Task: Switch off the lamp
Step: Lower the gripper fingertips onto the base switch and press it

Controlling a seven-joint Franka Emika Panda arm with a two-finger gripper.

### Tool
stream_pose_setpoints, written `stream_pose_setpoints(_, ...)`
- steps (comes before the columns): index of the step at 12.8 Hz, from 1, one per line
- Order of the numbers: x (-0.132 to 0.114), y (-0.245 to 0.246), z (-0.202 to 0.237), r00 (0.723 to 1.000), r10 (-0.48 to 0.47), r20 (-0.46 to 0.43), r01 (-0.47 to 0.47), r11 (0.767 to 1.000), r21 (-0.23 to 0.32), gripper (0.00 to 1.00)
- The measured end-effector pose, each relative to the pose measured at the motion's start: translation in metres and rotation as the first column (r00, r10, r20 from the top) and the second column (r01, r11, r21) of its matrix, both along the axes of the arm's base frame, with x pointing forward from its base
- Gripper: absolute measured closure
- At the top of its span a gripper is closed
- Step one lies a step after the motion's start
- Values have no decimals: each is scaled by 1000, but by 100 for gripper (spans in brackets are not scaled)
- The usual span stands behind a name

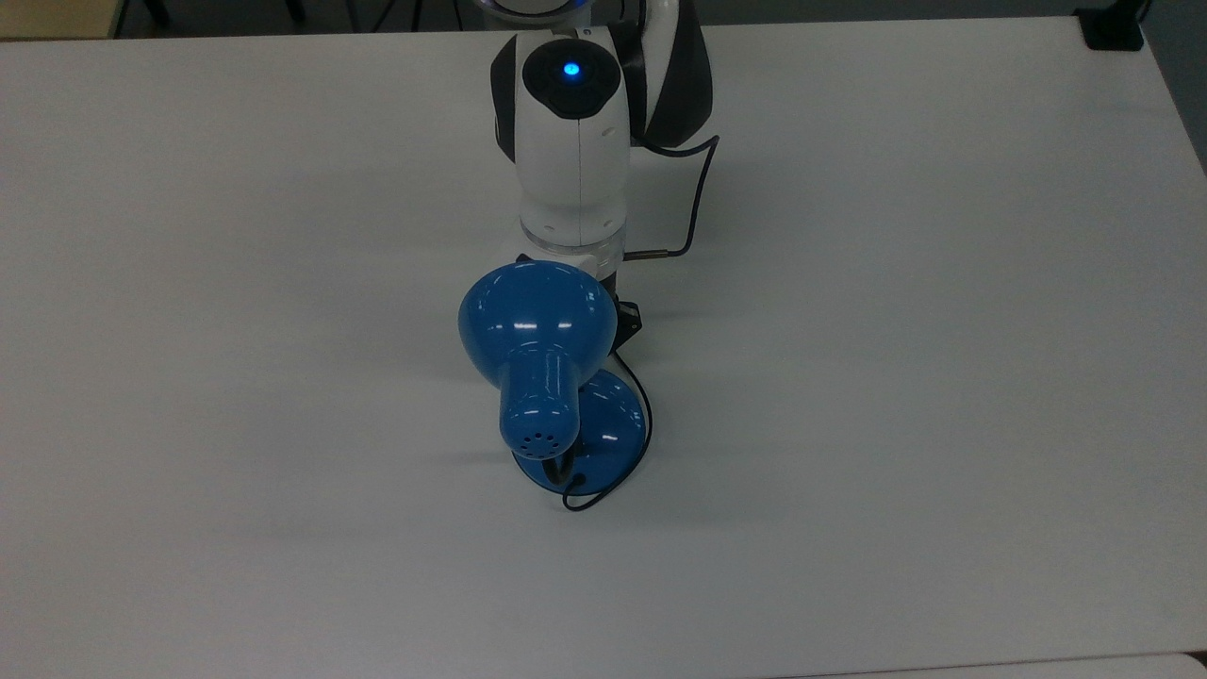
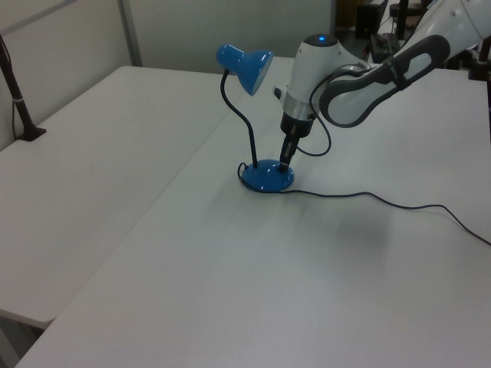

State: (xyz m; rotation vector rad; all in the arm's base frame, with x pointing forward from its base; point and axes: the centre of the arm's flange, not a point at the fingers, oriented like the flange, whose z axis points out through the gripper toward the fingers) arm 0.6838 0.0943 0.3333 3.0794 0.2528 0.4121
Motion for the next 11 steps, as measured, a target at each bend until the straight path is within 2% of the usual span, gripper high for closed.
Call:
stream_pose_setpoints(7, 0, 0, -1, 1000, 0, -4, 0, 1000, -1, 99)
stream_pose_setpoints(10, -3, 1, -4, 999, 0, -35, 0, 1000, -6, 99)
stream_pose_setpoints(11, -8, 1, -11, 997, 1, -74, -2, 1000, -12, 99)
